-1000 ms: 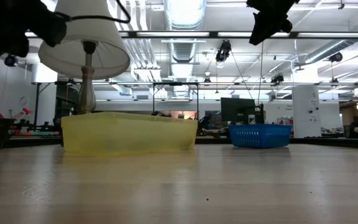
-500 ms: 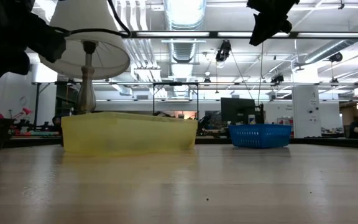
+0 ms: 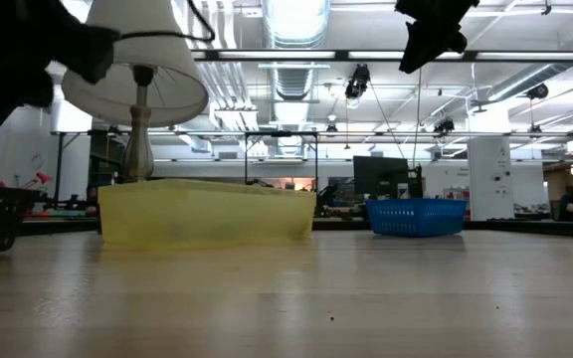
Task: Pick and place items into bin
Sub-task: Put the black charger adapter into the black bin
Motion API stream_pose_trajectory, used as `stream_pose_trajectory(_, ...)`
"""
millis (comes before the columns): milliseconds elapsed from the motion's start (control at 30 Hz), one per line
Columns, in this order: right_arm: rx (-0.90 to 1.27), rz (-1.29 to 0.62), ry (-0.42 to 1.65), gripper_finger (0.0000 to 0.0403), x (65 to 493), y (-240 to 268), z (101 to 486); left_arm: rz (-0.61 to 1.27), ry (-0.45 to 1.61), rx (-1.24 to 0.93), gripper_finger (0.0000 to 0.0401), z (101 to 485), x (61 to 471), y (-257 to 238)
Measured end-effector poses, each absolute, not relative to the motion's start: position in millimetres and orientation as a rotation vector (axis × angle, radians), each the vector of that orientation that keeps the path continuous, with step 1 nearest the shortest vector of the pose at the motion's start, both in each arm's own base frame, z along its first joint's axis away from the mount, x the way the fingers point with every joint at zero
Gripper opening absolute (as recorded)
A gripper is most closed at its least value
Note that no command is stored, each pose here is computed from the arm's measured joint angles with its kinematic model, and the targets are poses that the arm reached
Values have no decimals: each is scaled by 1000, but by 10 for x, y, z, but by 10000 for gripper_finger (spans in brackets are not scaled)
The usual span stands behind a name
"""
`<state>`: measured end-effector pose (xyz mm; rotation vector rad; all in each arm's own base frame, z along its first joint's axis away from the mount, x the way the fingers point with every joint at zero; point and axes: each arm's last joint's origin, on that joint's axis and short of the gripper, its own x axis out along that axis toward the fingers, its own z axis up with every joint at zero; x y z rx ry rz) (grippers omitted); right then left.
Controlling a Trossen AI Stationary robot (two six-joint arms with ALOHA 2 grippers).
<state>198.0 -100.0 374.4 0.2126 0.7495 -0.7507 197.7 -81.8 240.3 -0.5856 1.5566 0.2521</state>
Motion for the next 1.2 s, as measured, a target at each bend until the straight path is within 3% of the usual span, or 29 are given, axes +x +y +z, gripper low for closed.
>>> stream_pose_trajectory(233,213,-751,749,68,1980,-1000,3744,366,1318,-478,200,2735,2108,-777)
stream_pose_trajectory(533,213,-750,748,68,1980,-1000,3745,700,646,-232,200,3129,2409,-643)
stream_pose_trajectory(667,215,-751,748,68,1980,-1000,3745,757,466,-167,200,3234,2548,-569)
stream_pose_trajectory(833,215,-751,747,68,1980,-1000,3745,763,428,-252,188,3326,2533,-459)
stream_pose_trajectory(1200,195,-665,644,68,2068,-1017,3812,728,376,-301,80,3473,2250,-392)
